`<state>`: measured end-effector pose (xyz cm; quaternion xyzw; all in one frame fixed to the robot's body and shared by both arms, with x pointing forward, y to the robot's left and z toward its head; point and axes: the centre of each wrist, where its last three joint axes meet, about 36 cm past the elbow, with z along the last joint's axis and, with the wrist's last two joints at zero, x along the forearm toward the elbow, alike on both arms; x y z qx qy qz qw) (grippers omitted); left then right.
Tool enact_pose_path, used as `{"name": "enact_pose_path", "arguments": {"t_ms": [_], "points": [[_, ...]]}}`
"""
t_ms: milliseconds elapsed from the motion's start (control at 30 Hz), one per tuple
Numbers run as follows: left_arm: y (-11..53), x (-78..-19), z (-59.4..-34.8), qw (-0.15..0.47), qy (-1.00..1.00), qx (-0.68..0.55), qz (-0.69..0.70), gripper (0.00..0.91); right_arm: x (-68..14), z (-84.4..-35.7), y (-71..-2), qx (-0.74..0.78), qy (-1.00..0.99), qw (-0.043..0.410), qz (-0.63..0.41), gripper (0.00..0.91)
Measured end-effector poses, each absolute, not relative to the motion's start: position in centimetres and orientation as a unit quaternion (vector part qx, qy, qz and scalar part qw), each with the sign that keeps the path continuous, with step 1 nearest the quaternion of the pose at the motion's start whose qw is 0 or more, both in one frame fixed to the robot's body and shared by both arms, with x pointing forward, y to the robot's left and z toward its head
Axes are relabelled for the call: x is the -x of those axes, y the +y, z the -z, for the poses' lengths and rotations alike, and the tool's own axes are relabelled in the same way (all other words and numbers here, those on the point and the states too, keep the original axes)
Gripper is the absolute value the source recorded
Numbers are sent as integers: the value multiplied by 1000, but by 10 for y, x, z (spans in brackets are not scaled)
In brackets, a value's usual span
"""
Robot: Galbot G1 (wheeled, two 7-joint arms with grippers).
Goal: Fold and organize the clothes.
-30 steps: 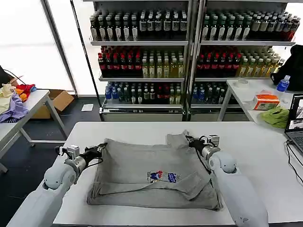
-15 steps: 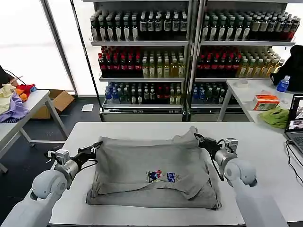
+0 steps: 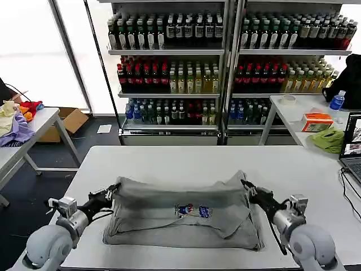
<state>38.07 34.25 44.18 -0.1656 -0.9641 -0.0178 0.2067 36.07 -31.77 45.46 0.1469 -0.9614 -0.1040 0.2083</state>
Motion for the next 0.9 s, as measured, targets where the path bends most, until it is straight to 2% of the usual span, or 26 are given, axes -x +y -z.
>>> {"name": "enact_pose_path", "arguments": {"t_ms": [67,100,133,167,333,533,767,900], "points": [[339,-368,-437,216,-962,167,22,10,-349,-449,-317,-143,-959,222,103,0],[337,-363,-433,223,-960,168,23,30,-343,-445,-317,-141,-958,230,103,322],[336,-356,-429,231,-958,168,25,635,-338,-443,-316,-139,-957,235,102,907],[334,-351,-425,238,-956,167,27,907,-334,-442,-316,-136,-956,237,102,907],[329,-331,-418,253,-953,159,38,907,-318,-443,-318,-128,-958,239,97,907],[332,-318,-427,255,-955,141,49,907,-305,-450,-326,-119,-965,218,85,907],[334,-307,-440,243,-964,101,47,907,-299,-447,-346,-103,-983,136,69,907],[327,-299,-437,235,-968,77,38,907,-294,-432,-358,-95,-990,88,59,907]]}}
